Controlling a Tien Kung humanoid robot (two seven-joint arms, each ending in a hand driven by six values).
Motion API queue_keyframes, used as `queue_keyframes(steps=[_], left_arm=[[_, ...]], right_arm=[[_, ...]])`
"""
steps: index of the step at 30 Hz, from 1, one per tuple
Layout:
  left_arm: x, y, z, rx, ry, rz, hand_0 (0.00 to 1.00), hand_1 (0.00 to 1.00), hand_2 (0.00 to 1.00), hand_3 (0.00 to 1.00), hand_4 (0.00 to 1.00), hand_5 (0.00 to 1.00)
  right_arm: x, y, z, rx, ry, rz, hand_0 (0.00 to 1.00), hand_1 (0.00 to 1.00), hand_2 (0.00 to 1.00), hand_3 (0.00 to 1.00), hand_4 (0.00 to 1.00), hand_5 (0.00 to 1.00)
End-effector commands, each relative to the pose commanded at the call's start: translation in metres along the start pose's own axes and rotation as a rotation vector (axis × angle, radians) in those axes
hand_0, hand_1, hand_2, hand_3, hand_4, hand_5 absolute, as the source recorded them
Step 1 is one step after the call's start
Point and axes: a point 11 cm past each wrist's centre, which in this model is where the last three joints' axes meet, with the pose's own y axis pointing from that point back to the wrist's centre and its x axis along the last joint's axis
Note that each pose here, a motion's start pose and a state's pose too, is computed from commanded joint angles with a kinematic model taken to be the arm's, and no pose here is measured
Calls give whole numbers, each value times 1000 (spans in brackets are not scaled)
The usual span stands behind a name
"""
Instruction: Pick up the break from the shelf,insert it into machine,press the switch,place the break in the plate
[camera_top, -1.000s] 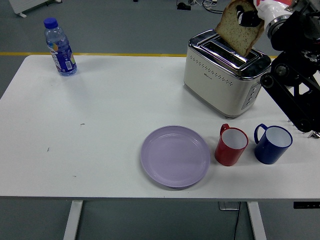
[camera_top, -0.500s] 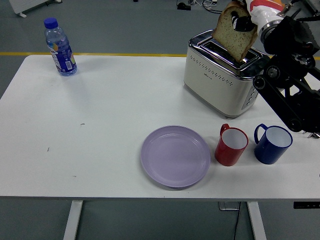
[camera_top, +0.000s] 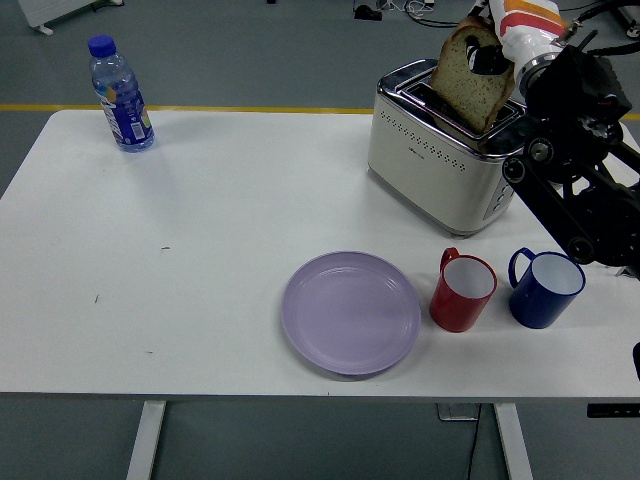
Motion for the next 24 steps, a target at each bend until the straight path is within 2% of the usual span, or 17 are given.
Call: queue_keyframes(steps=[10,11,22,23,24], left_arm=[[2,0,3,-5,3,4,605,465,453,546,292,916],[3,0,3,-5,3,4,605,465,453,546,293,918],[4,1,5,-8,4,7,605,464,452,546,293,917],[5,1,5,-8,3,8,605,465,450,546,294,918],[5,1,5,-8,4,8,605,465,450,546,294,918]], right_arm=[[-15,-5,-3,16,12,-24,254,319,407,508,551,2],[-17,-5,-4,21,17,-25,261,351,440,523,531,2],[-28,-9,-4,29,74,-53,263,354,445,526,527,2],[-28,-9,-4,29,79,-49,496,572,638,737,635,11],[-28,-9,-3,29,80,-49,496,572,638,737,635,11]])
